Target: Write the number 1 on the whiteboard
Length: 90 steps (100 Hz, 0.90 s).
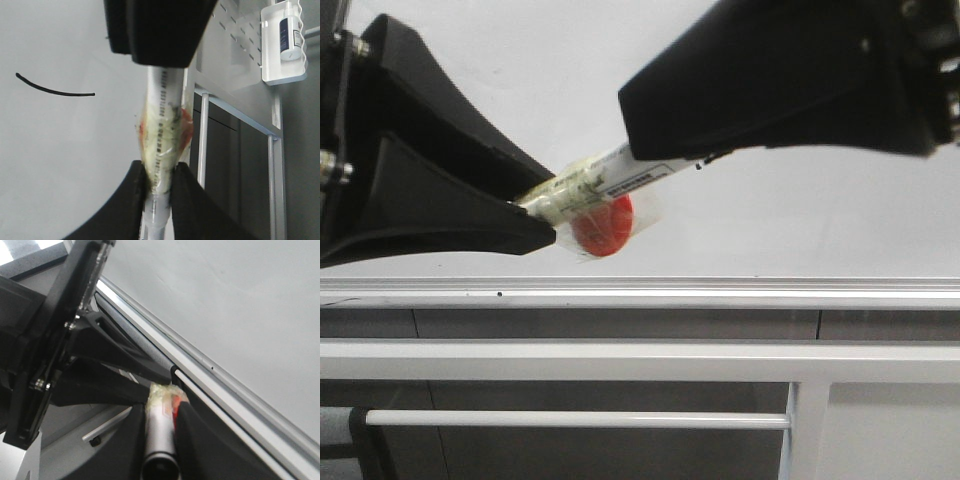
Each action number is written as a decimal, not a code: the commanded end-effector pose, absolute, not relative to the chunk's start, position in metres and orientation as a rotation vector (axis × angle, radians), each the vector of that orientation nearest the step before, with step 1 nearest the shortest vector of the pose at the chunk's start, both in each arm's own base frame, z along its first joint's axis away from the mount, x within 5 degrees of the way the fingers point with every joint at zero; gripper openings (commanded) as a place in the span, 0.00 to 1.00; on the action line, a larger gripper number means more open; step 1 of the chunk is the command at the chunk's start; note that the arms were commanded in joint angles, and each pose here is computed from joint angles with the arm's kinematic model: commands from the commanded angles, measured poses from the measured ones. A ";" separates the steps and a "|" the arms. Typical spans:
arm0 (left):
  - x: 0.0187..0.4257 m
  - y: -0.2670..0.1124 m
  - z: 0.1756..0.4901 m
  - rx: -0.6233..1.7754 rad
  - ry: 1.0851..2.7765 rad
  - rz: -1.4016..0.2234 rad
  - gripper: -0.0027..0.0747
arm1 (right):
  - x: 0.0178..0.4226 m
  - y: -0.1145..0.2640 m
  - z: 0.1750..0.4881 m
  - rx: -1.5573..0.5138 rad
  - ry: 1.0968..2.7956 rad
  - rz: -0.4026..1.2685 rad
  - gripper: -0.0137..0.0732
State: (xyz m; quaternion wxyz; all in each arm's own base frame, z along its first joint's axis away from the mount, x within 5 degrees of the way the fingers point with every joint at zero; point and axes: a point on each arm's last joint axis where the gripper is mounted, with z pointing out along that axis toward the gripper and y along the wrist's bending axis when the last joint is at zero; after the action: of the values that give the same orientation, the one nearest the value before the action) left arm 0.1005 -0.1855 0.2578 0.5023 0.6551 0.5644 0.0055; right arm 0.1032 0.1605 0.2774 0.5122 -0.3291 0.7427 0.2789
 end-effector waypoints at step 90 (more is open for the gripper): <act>0.091 -0.156 0.265 1.001 1.680 -0.423 0.01 | 0.069 0.066 0.325 -0.574 1.342 0.554 0.08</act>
State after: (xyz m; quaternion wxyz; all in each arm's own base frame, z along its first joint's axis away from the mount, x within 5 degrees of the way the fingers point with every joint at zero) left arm 0.0903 -0.1555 0.2548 0.5212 0.4342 0.7159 -0.1655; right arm 0.0695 0.0715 0.3226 0.6911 -0.2571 0.6177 0.2731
